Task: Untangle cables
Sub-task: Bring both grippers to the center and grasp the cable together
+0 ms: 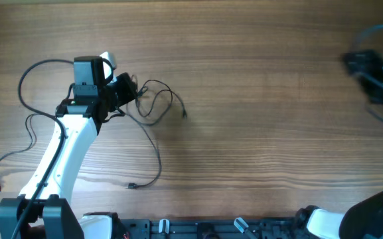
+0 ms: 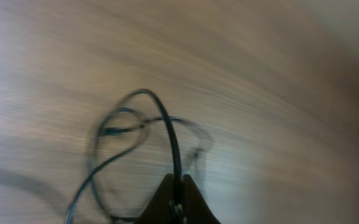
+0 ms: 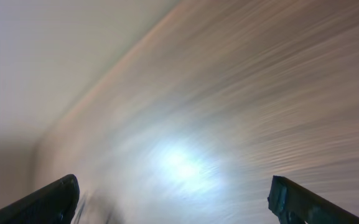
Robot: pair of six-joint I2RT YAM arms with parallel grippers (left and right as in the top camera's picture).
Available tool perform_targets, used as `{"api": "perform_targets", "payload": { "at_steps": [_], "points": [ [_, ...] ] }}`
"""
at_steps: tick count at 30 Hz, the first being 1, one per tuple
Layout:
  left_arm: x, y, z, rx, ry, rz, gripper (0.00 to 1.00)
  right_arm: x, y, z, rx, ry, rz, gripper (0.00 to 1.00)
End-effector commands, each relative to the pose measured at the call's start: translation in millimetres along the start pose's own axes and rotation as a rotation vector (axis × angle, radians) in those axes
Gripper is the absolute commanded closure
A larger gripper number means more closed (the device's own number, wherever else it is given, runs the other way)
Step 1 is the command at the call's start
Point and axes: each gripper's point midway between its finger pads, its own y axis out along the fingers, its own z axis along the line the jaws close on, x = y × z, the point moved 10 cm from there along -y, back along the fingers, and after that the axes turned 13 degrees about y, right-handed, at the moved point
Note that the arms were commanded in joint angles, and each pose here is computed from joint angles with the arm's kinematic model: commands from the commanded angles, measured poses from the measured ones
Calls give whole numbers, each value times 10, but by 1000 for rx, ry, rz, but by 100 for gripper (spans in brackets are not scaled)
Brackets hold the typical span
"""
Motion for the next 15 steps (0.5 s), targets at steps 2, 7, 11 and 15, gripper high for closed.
{"api": "perform_targets", "payload": {
  "at_steps": [2, 7, 11, 15],
  "points": [
    [84, -111, -297, -369, 173, -35, 96, -955, 713, 501, 182, -275, 373, 0],
    [214, -420, -524, -521, 290, -158, 96, -1675, 1077, 777, 345, -585, 482, 0],
    [182, -650, -709, -740, 495, -204, 96, -1954, 1179, 954, 507, -903, 436, 0],
    [180, -809, -841, -983, 610, -222, 96, -2176, 1150, 1134, 709, -1115, 440, 0]
  ]
}}
